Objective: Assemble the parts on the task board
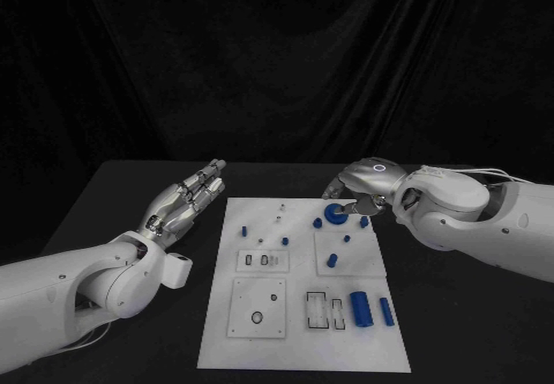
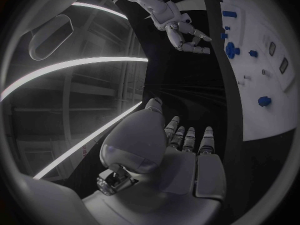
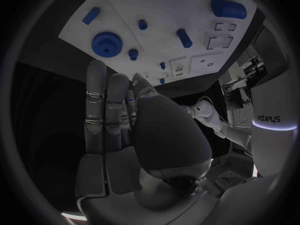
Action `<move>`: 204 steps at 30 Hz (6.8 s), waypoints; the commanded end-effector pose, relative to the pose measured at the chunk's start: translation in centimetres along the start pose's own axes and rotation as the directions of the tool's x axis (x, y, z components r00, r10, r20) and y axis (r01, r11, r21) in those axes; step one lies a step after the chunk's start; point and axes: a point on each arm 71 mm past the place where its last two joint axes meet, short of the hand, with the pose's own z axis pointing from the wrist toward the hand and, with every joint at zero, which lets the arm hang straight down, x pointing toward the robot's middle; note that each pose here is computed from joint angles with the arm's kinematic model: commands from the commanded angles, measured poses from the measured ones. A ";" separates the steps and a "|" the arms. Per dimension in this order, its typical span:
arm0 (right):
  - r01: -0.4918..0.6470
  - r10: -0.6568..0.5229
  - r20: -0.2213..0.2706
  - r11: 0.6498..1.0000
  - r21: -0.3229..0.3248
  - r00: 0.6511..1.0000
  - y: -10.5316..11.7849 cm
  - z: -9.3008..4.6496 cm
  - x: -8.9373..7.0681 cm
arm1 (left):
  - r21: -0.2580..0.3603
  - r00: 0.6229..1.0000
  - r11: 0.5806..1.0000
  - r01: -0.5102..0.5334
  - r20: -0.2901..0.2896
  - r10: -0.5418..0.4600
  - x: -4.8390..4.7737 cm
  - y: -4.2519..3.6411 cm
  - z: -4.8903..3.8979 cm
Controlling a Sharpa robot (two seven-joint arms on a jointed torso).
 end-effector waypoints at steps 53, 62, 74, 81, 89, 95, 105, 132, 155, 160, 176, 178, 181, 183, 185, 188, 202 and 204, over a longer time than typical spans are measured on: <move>0.069 -0.072 -0.144 0.997 -0.026 0.987 1.9 4.3 4.4 | 0.161 1.000 0.987 0.008 -0.020 -0.004 -0.52 -1.32 -0.21; 0.067 -0.071 -0.168 0.997 -0.028 0.983 1.9 4.6 5.3 | 0.160 1.000 0.987 0.011 -0.025 -0.007 -0.50 -1.26 -0.11; 0.054 -0.060 -0.153 0.998 -0.039 0.986 2.1 4.9 6.3 | 0.159 1.000 0.987 0.011 -0.027 -0.007 -0.60 -1.17 -0.02; 0.021 -0.026 -0.094 0.998 -0.057 0.995 2.2 4.9 6.1 | 0.157 1.000 0.988 0.010 -0.026 -0.006 -0.71 -1.13 -0.02; -0.057 0.056 -0.013 0.997 -0.042 0.998 1.9 4.3 5.0 | 0.149 1.000 0.989 0.008 -0.024 -0.005 -0.93 -1.04 -0.01; -0.076 0.076 -0.001 0.997 -0.028 0.997 1.8 4.9 2.8 | 0.145 1.000 0.989 0.007 -0.022 -0.004 -1.02 -1.00 -0.02; -0.051 0.051 -0.020 0.998 -0.022 0.999 2.6 7.4 1.1 | 0.141 1.000 0.990 0.011 -0.030 -0.007 -0.81 -0.87 0.21; -0.027 0.027 -0.038 1.000 0.009 0.999 3.4 11.3 2.2 | 0.124 0.999 0.992 0.022 -0.041 -0.017 -0.75 -0.80 0.13; -0.032 0.033 -0.071 0.999 0.004 0.997 3.9 11.5 3.2 | 0.113 0.999 0.993 0.026 -0.047 -0.021 -0.78 -0.68 0.20; -0.032 0.032 -0.074 0.999 0.002 0.997 4.0 11.7 3.4 | 0.111 0.999 0.993 0.026 -0.047 -0.021 -0.80 -0.68 0.17; -0.037 0.037 -0.075 0.999 0.006 0.997 4.1 11.7 3.8 | 0.099 0.998 0.995 0.027 -0.050 -0.023 -0.78 -0.52 0.31; -0.037 0.038 -0.070 0.999 0.018 0.997 4.0 11.6 3.8 | 0.097 0.998 0.995 0.027 -0.050 -0.022 -0.79 -0.50 0.34; -0.037 0.040 -0.051 0.998 0.042 0.998 3.5 11.5 3.7 | 0.095 0.998 0.995 0.027 -0.051 -0.022 -0.81 -0.46 0.37; -0.040 0.041 -0.026 0.998 0.051 0.999 3.0 11.3 3.6 | 0.093 0.998 0.995 0.027 -0.051 -0.022 -0.84 -0.43 0.39; -0.044 0.044 0.004 0.997 0.056 0.999 2.6 11.1 3.4 | 0.092 0.998 0.995 0.026 -0.050 -0.022 -0.88 -0.41 0.39; -0.048 0.046 0.046 0.997 0.060 0.998 2.0 10.6 2.6 | 0.091 0.999 0.996 0.025 -0.049 -0.021 -0.98 -0.40 0.38; -0.052 0.047 0.039 0.991 0.127 0.998 -2.3 4.0 -1.1 | 0.082 0.999 0.997 0.017 -0.038 -0.014 -1.73 -0.31 0.17; -0.065 0.064 0.011 0.986 0.153 0.998 -3.0 3.1 -0.7 | 0.081 0.999 0.997 0.018 -0.040 -0.015 -1.74 -0.26 0.25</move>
